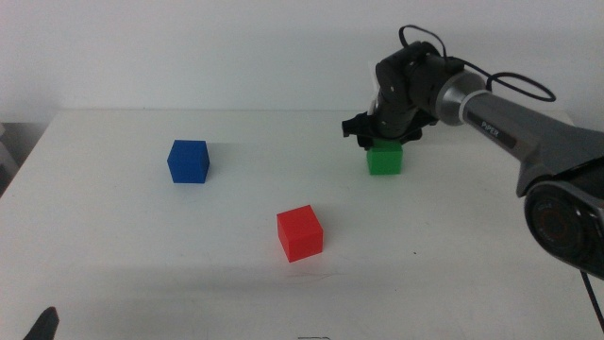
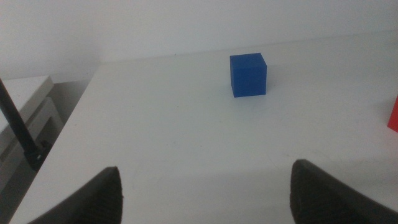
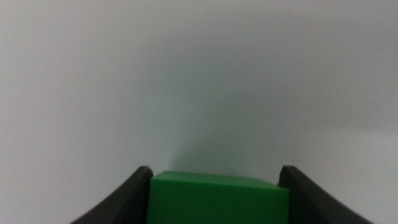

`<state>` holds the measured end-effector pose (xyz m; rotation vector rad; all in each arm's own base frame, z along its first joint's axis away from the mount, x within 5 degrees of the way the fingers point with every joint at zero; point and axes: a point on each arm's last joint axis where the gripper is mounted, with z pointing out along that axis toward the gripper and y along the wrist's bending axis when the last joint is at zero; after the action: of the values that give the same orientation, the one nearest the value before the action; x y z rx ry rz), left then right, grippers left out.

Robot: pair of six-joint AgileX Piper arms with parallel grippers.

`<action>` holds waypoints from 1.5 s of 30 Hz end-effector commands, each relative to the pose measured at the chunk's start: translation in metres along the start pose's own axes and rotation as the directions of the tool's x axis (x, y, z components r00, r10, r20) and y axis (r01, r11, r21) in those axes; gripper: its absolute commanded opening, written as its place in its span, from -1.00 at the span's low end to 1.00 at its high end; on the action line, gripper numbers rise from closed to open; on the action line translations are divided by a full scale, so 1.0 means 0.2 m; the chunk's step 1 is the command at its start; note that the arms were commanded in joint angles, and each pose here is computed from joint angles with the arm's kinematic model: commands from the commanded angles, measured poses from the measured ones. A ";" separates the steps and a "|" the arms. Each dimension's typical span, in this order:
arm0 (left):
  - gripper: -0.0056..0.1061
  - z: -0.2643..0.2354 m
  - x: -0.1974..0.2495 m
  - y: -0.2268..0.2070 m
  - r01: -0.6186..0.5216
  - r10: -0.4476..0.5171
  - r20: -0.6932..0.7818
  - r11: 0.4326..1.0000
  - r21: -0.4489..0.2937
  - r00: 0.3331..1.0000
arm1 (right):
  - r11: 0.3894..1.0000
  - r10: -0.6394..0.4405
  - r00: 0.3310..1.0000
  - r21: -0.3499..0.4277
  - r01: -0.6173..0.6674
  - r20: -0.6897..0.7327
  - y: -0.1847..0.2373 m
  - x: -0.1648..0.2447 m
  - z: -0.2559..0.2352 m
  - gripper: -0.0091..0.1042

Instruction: Stack red cubes first, then green, then blue cubes in a specific spot.

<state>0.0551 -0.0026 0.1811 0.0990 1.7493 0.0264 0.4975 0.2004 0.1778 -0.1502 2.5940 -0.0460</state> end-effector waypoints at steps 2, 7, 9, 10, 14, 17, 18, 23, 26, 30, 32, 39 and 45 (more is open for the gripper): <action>0.72 -0.01 -0.04 0.00 0.008 -0.008 0.100 1.000 -0.007 0.995 | 1.000 0.002 0.993 0.007 -0.003 0.118 -0.06 -0.15 -0.41 -0.86; 0.72 -0.01 -0.04 0.00 0.008 -0.008 0.100 1.000 -0.007 0.995 | 0.999 -0.033 0.979 -0.031 0.040 0.201 0.02 -0.11 -0.77 -0.86; 0.72 -0.01 -0.04 0.00 0.008 -0.008 0.100 1.000 -0.007 0.995 | 0.997 -0.047 0.977 -0.054 0.059 0.208 0.09 -0.02 -0.86 -0.86; 0.72 -0.01 -0.04 0.00 0.008 -0.008 0.100 1.000 -0.007 0.995 | 0.995 -0.053 0.974 -0.069 0.069 0.219 0.13 0.03 -0.90 -0.86; 0.72 -0.01 -0.04 0.00 0.008 -0.008 0.100 1.000 -0.007 0.995 | 0.986 -0.084 0.965 -0.119 0.116 0.248 0.27 0.19 -1.00 -0.86; 0.72 -0.01 -0.04 0.00 0.008 -0.008 0.100 1.000 -0.007 0.995 | 0.975 -0.143 0.965 -0.138 0.176 0.219 0.40 0.28 -0.99 -0.86; 0.72 -0.01 -0.04 0.00 0.008 -0.008 0.100 1.000 -0.007 0.995 | 0.966 -0.183 0.958 -0.141 0.217 0.220 0.44 0.31 -0.99 -0.86; 0.72 -0.01 -0.04 0.00 0.008 -0.008 0.100 1.000 -0.007 0.995 | 0.933 -0.282 0.932 -0.160 0.322 0.229 0.58 0.38 -0.96 -0.86; 0.72 -0.01 -0.04 0.00 0.008 -0.008 0.100 1.000 -0.007 0.995 | 0.933 -0.280 0.936 -0.170 0.318 0.214 0.60 0.39 -0.93 -0.86; 0.72 -0.01 -0.04 0.00 0.008 -0.008 0.100 1.000 -0.007 0.995 | 0.932 -0.293 0.934 -0.158 0.326 0.204 0.60 0.40 -0.90 -0.86; 0.72 -0.01 -0.04 0.00 0.008 -0.008 0.100 1.000 -0.007 0.995 | 0.931 -0.298 0.934 -0.154 0.330 0.199 0.61 0.40 -0.87 -0.86; 0.72 -0.01 -0.04 0.00 0.008 -0.008 0.100 1.000 -0.007 0.995 | 0.929 -0.302 0.933 -0.161 0.334 0.197 0.64 0.42 -0.82 -0.86; 0.72 -0.01 -0.04 0.00 0.008 -0.008 0.100 1.000 -0.007 0.995 | 0.927 -0.316 0.932 -0.150 0.343 0.175 0.65 0.43 -0.77 -0.86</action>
<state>0.0551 -0.0026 0.1810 0.0990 1.7501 0.0263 0.3297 0.3235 0.2240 -0.6409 2.4951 0.0462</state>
